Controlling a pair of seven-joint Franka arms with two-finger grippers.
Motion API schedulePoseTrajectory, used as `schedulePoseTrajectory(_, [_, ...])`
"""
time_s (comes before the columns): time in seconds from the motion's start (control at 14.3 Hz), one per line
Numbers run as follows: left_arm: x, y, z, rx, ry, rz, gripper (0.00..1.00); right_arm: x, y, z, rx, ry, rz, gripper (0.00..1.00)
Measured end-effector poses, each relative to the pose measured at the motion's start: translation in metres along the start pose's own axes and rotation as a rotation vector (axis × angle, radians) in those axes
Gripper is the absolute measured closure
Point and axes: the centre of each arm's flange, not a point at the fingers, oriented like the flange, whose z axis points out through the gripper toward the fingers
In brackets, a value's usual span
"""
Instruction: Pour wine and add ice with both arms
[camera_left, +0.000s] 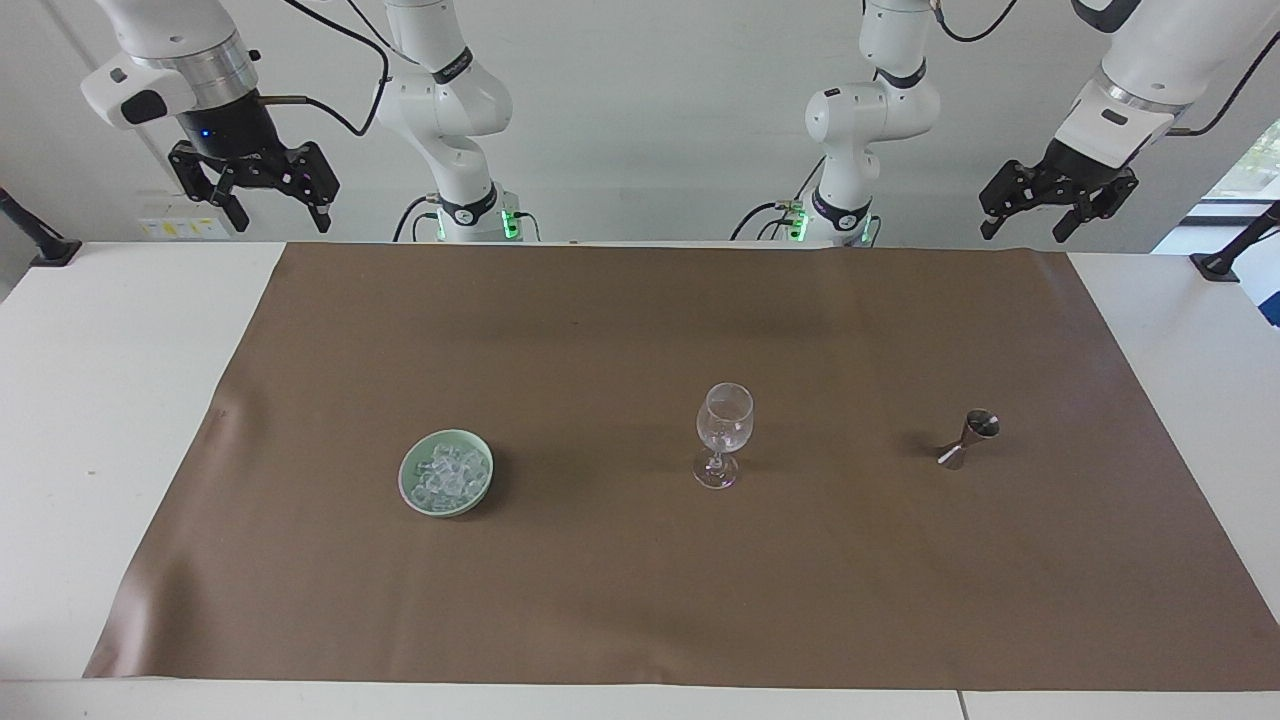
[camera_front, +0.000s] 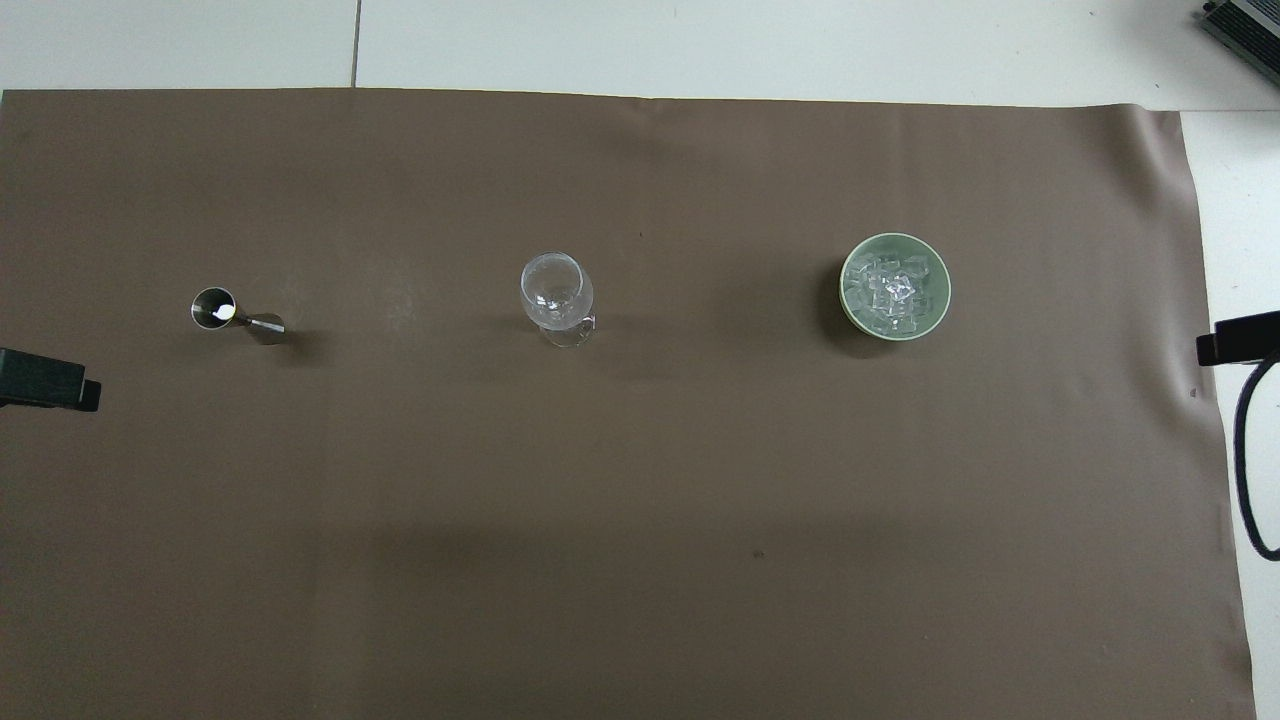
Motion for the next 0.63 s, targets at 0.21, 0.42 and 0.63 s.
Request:
schedulePoseTrajectory(0.21, [-0.0020, -0.0027, 0.0009, -0.001, -0.010, -0.022, 0.00, 0.0000, 0.0000, 0.0000, 0.000, 0.000, 0.000, 0.00])
schedulePoseTrajectory(0.42, [-0.0040, -0.0034, 0.0011, -0.001, -0.014, -0.069, 0.00, 0.0000, 0.0000, 0.0000, 0.000, 0.000, 0.000, 0.00])
schedulePoseTrajectory(0.63, [-0.0067, -0.0043, 0.0032, -0.004, -0.034, -0.198, 0.00, 0.0000, 0.0000, 0.0000, 0.000, 0.000, 0.000, 0.00])
